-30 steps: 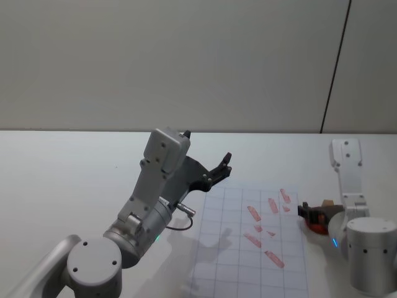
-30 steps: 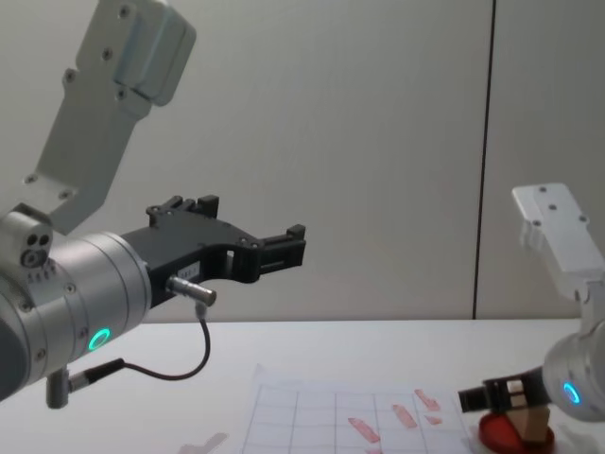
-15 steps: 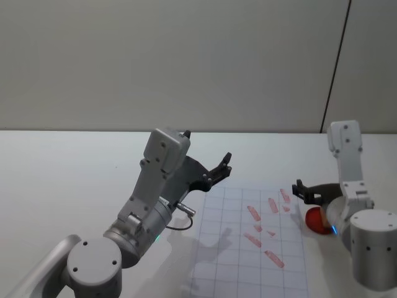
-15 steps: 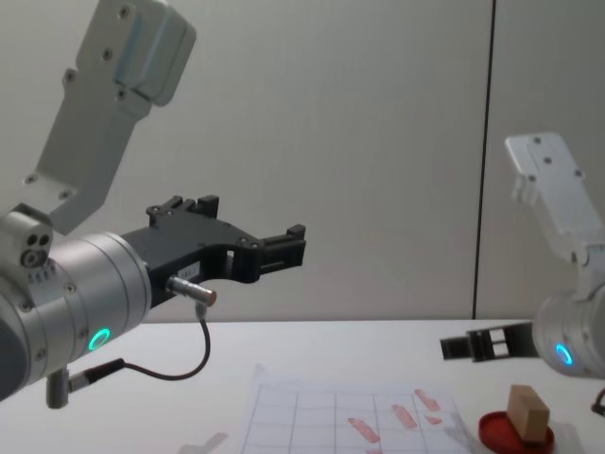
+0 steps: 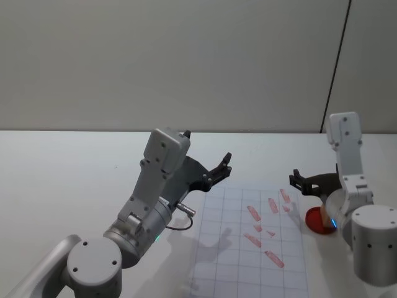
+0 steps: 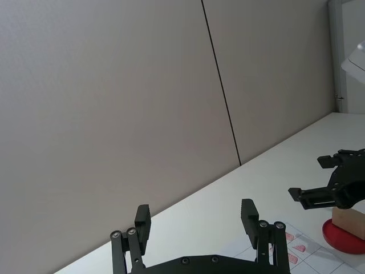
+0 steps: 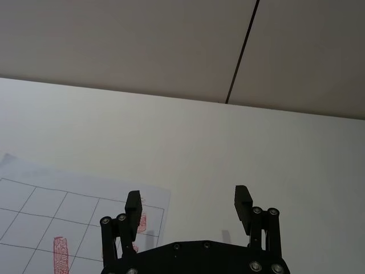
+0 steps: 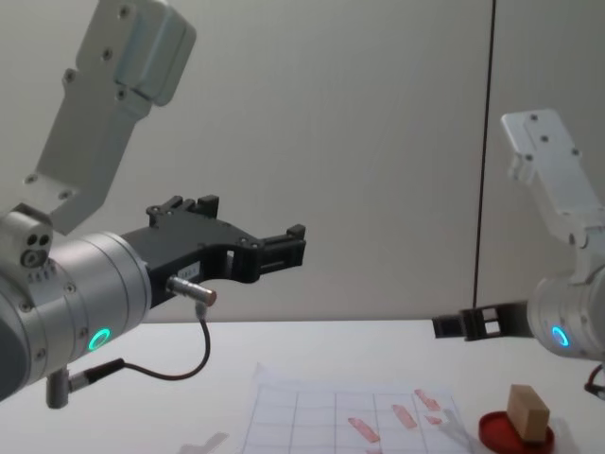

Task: Use the one hand to pick up the stamp and affix it onto the A4 paper.

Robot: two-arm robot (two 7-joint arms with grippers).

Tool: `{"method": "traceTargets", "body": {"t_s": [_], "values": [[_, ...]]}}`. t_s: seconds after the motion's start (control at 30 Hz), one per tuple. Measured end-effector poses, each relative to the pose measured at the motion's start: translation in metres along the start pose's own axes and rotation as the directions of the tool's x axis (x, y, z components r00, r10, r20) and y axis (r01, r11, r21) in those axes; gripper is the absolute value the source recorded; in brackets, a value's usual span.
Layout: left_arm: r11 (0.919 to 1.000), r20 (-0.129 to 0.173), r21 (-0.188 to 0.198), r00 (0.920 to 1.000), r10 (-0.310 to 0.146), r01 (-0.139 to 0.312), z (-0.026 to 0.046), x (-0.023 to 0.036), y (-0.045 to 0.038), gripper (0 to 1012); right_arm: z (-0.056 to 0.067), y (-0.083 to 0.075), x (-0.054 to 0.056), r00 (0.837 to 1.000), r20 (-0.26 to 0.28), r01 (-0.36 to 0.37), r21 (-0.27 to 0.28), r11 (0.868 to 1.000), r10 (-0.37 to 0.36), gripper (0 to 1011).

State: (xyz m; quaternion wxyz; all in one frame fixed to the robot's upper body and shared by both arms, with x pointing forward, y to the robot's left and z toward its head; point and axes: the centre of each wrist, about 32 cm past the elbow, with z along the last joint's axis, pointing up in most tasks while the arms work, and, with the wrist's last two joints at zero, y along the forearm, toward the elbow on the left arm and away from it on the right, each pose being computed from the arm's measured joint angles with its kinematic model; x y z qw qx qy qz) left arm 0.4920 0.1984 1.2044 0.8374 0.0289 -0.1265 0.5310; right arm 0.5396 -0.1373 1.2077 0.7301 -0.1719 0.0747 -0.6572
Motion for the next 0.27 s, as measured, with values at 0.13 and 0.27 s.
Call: {"method": "traceTargets", "body": {"t_s": [0.13,0.27], "values": [[1.0000,0.000,0.000,1.0000,0.000,0.000,0.0000,0.0000,0.0000,1002,0.0008,-0.0001,0.0001,1.000,0.002,-0.003,0.007,1.000,0.003,1001],[1.0000,0.000,0.000,1.0000,0.000,0.000,0.0000,0.0000,0.0000,1002,0.0012,-0.0002,0.0003,1.000,0.004,-0.004,0.012,1.000,0.004,1001]]}}
